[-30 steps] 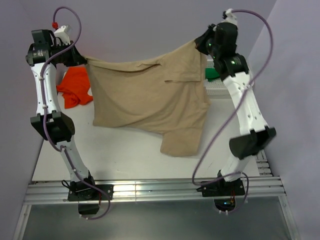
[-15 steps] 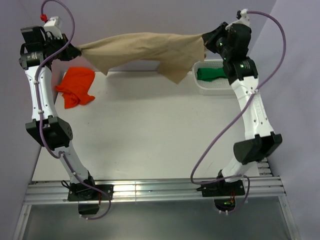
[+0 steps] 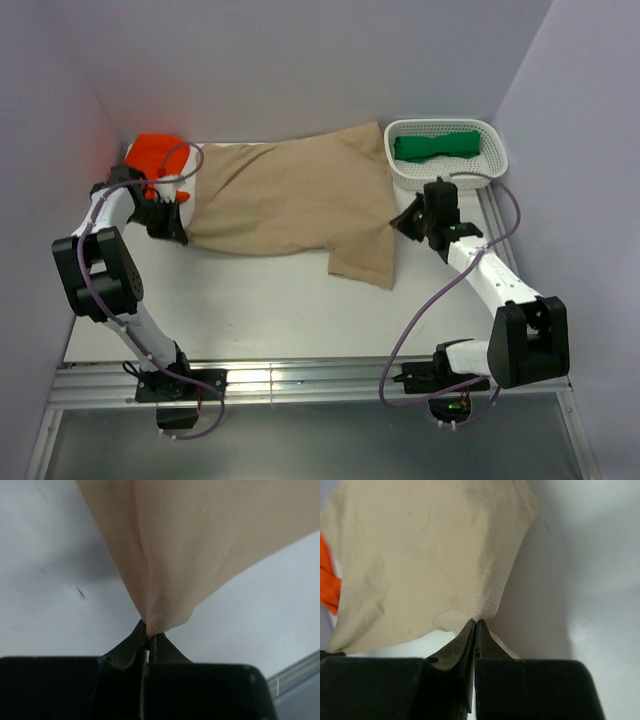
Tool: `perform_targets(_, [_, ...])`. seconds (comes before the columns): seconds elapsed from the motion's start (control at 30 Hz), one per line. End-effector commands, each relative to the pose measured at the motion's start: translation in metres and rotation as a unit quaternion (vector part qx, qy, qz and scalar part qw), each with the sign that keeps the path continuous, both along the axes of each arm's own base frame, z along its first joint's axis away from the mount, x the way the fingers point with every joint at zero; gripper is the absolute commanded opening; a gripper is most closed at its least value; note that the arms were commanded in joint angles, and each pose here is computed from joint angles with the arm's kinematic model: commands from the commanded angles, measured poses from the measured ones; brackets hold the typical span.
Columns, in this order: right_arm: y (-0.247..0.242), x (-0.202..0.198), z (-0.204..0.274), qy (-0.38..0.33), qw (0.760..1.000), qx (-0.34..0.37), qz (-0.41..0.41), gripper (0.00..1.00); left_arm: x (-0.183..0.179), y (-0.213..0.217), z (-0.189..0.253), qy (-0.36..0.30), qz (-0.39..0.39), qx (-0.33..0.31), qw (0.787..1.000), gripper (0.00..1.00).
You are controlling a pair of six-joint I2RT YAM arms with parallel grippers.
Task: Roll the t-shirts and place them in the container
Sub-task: Flatten the tshirt
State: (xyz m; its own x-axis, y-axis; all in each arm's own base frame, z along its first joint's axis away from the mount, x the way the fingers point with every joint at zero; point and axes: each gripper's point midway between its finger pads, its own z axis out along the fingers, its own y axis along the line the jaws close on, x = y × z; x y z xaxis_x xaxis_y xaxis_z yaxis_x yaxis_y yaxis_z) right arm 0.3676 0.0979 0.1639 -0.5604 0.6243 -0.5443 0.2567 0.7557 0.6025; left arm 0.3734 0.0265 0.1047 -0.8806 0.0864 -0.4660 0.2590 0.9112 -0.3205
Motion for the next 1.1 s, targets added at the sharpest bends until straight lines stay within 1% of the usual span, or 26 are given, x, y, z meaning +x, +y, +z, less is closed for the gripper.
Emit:
perform_targets(0.0, [0.005,-0.014,-0.006,-0.018,1.000,0.024,0.002,0.00,-0.031,0.005,-0.007,-0.012,-0.045,0.042,0.998,0.00])
perform_targets(0.07, [0.009,-0.026,-0.038,0.023,1.000,0.010,0.006,0.00,-0.044,0.004,-0.029,0.011,-0.048,0.044,0.998,0.00])
perform_targets(0.13, [0.014,-0.031,-0.053,0.040,0.999,0.004,0.011,0.00,-0.055,0.001,-0.047,0.040,-0.051,0.035,0.997,0.00])
perform_targets(0.17, [0.013,-0.034,-0.066,0.058,0.998,-0.004,0.010,0.00,-0.057,0.001,-0.052,0.045,-0.052,0.033,0.997,0.00])
perform_targets(0.23, [0.012,-0.037,-0.076,0.071,0.997,-0.018,0.005,0.00,-0.062,0.000,-0.061,0.056,-0.048,0.032,0.997,0.01])
perform_targets(0.37, [0.009,-0.036,-0.087,0.086,0.995,-0.044,-0.002,0.00,-0.064,0.000,-0.064,0.057,-0.046,0.034,0.997,0.08])
perform_targets(0.4, [0.002,-0.037,-0.093,0.098,0.993,-0.060,-0.013,0.01,-0.064,0.002,-0.063,0.057,-0.045,0.036,0.997,0.15])
perform_targets(0.47, [-0.003,-0.038,-0.093,0.103,0.992,-0.073,-0.021,0.06,-0.066,0.003,-0.059,0.052,-0.045,0.044,0.997,0.22])
perform_targets(0.5, [-0.008,-0.039,-0.090,0.101,0.991,-0.081,-0.030,0.16,-0.066,0.007,-0.058,0.048,-0.041,0.055,0.997,0.32])
perform_targets(0.53, [-0.010,-0.040,-0.089,0.100,0.991,-0.086,-0.033,0.23,-0.065,0.009,-0.055,0.042,-0.038,0.061,0.997,0.37])
perform_targets(0.57, [-0.013,-0.044,-0.089,0.104,0.990,-0.092,-0.035,0.34,-0.067,0.013,-0.051,0.034,-0.033,0.068,0.997,0.41])
perform_targets(0.6, [-0.015,-0.045,-0.088,0.104,0.989,-0.096,-0.039,0.40,-0.067,0.015,-0.049,0.031,-0.029,0.073,0.996,0.50])
perform_targets(0.63, [-0.018,-0.045,-0.082,0.096,0.990,-0.099,-0.043,0.44,-0.068,0.019,-0.045,0.026,-0.022,0.081,0.996,0.53])
perform_targets(0.67, [-0.019,-0.048,-0.082,0.097,0.989,-0.101,-0.044,0.51,-0.070,0.025,-0.044,0.025,-0.013,0.086,0.996,0.55])
perform_targets(0.7, [-0.022,-0.052,-0.081,0.098,0.988,-0.105,-0.048,0.54,-0.072,0.027,-0.042,0.024,-0.009,0.089,0.996,0.58])
perform_targets(0.77, [-0.026,-0.058,-0.076,0.090,0.989,-0.106,-0.056,0.59,-0.077,0.034,-0.037,0.021,0.003,0.093,0.995,0.60])
perform_targets(0.83, [-0.029,-0.063,-0.066,0.074,0.990,-0.102,-0.064,0.61,-0.083,0.038,-0.032,0.017,0.014,0.094,0.995,0.60])
perform_targets(0.93, [-0.029,-0.074,-0.068,0.071,0.991,-0.090,-0.062,0.62,-0.094,0.036,-0.031,0.018,0.011,0.089,0.996,0.62])
perform_targets(1.07, [-0.019,-0.089,-0.081,0.075,0.994,-0.064,-0.039,0.61,-0.100,0.026,-0.038,0.022,-0.006,0.069,0.997,0.63])
